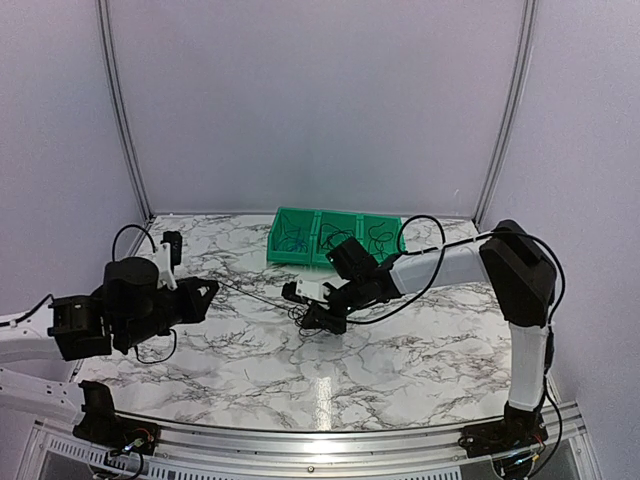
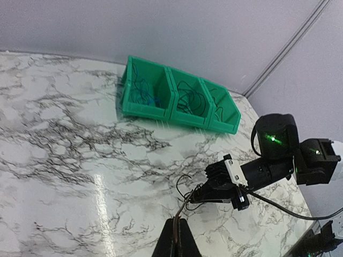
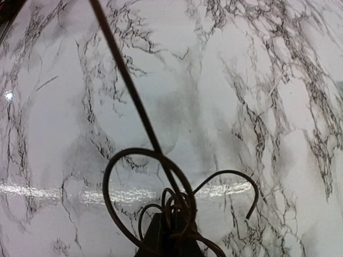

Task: Untangle the cables

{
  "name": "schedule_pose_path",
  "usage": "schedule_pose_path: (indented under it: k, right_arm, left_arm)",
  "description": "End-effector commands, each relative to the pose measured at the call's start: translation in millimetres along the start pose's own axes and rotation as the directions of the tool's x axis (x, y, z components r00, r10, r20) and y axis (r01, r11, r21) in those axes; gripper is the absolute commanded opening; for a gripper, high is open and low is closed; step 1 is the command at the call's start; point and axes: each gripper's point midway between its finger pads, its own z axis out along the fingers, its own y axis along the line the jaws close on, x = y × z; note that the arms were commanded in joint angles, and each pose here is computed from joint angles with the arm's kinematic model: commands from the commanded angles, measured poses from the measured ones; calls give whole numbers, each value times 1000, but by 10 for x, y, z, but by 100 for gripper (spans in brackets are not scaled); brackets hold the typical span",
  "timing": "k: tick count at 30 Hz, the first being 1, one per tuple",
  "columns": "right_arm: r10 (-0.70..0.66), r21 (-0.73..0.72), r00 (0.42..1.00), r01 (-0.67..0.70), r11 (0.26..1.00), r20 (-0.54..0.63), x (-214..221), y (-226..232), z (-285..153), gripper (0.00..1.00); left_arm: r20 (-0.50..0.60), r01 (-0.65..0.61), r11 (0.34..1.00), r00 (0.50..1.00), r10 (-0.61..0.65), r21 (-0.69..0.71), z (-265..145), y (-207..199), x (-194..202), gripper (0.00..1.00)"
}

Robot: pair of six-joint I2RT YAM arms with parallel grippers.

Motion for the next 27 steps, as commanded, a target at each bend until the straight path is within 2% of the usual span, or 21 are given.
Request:
schedule_pose_path:
  k: [1,5,10,12,14,16,21,27]
  right_arm:
    - [131,59,960,-120,991,-247,800,-102,57,13]
    - [141,85,951,-122,989,-275,864,-149,69,16]
    - [151,96,945,-128,987,-289,905,-176,77,18]
    - [160,107,941,-133,985,-299,932,-186,86,26]
    - [173,114,937,-145,983,-304,951,-207,88,40]
    - [183,123,935,-152,981,-303,948,-239,69,46]
    - [190,140,937,-155,978,-293,927,-309,0,48]
    - [151,127,961,-124,984,-232,688,-293,-173,47]
  left_arm:
    - [280,-25,989,958,66,-148,-670,162,-1019,0]
    - [334,-34,982,938,95,-183,-933,171,-1322,0]
    - [340,-50,980,933,115,-195,-994,149,-1413,0]
    - [344,-53,979,931,120,-198,-1018,142,-1446,0]
    - [352,-58,976,927,130,-208,-1045,143,-1487,0]
    - [352,-68,972,925,145,-223,-1058,149,-1514,0]
    - [319,-83,972,935,152,-219,-959,111,-1438,0]
    - [231,-119,978,960,157,-169,-703,-32,-1214,0]
